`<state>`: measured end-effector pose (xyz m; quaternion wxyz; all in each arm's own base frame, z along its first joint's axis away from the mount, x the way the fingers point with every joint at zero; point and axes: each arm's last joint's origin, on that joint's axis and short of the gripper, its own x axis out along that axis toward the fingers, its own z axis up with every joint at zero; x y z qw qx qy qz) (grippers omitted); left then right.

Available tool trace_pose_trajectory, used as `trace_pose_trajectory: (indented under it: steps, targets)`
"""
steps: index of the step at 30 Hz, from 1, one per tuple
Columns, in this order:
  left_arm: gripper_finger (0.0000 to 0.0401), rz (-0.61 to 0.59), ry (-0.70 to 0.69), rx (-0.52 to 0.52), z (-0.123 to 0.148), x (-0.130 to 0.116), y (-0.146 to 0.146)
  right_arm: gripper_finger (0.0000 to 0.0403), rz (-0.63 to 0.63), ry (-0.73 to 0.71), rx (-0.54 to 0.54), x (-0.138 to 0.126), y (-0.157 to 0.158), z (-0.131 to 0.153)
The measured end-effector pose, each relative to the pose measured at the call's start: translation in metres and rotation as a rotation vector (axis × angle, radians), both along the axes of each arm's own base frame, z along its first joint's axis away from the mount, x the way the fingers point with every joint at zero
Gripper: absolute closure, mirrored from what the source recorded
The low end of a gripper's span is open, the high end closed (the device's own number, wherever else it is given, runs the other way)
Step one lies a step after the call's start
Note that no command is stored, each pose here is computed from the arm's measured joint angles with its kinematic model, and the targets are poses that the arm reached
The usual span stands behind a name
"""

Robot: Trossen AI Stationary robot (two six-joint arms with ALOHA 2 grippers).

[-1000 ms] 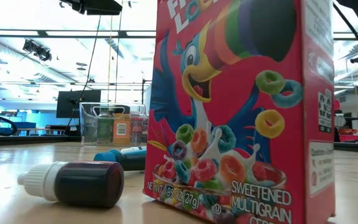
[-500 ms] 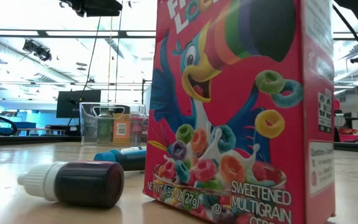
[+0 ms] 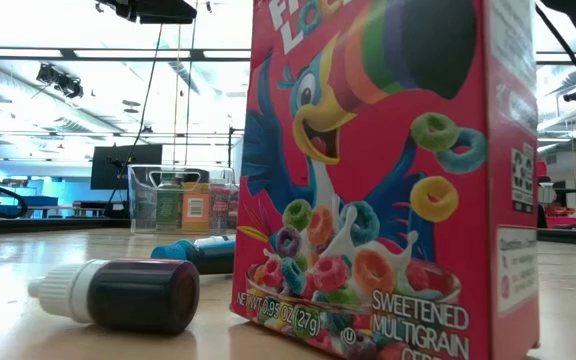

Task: Pick & Place Kitchen Items
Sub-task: Put the violet food coloring bottle into the black bin

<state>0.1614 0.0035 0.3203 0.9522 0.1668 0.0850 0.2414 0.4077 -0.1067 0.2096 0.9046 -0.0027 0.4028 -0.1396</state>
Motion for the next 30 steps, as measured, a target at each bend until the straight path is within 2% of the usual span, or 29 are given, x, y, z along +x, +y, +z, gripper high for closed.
trace_pose_trajectory:
  steps: [4,10,15,22,30]
  targets:
    - [0.0138,-0.008,0.045,0.080,0.000,0.000,0.000,0.0197,0.004,0.002,-0.013,0.001,0.005,0.000]
    - [0.0138,-0.012,0.069,0.121,0.000,0.000,0.000,0.0166,0.033,-0.016,-0.036,0.005,0.014,0.002]
    - [0.0138,-0.012,0.068,0.120,0.000,0.000,0.000,0.0163,0.057,-0.017,-0.051,0.007,0.018,0.002]
    - [0.0138,-0.012,0.067,0.119,0.000,0.000,0.000,0.0163,0.026,-0.036,-0.119,0.008,0.016,0.005]
    - [0.0138,-0.012,0.067,0.118,0.000,0.000,0.000,0.0163,0.057,-0.081,-0.127,0.012,0.017,0.009]
